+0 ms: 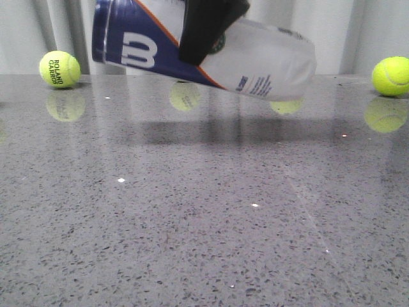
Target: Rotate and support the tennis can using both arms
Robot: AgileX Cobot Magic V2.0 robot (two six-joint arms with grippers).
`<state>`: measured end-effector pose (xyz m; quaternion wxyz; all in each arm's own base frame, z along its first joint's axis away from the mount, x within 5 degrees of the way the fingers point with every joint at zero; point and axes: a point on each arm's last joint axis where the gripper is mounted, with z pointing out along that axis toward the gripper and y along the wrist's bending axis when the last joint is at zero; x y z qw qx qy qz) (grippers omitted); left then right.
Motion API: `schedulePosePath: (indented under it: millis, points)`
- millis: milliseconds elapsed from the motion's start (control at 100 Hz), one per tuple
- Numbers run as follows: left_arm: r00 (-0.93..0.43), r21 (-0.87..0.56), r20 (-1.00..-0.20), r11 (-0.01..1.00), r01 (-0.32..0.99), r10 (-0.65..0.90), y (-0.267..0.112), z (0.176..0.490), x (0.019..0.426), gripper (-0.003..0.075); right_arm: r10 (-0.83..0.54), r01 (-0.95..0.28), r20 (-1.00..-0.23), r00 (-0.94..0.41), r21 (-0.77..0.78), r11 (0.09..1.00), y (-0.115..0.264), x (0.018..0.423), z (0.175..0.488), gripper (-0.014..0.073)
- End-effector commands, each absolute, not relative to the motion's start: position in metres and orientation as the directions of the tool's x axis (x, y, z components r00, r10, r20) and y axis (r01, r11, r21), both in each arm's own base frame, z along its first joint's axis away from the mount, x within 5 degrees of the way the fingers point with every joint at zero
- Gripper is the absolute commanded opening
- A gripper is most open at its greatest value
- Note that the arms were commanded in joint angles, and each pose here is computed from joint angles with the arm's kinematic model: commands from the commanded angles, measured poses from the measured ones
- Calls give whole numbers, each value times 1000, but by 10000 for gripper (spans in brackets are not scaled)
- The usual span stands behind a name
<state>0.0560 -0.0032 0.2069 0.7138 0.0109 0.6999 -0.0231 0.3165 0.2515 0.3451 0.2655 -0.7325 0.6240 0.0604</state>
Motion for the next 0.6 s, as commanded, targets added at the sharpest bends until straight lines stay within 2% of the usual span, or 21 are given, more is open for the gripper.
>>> schedulePosePath:
  millis: [0, 310, 590]
  points:
    - [79, -35, -996, 999, 37, -37, -2, 200, 55, -20, -863, -920, -442, 246, -388, -63, 251, 317, 363, 275]
    - [79, -35, -996, 999, 37, -37, -2, 200, 55, -20, -883, -943, -417, 217, -322, -80, 261, 331, 330, 275]
    - [79, -35, -996, 999, 37, -37, -2, 200, 55, -20, -884, -944, -416, 214, -320, -78, 262, 333, 327, 275]
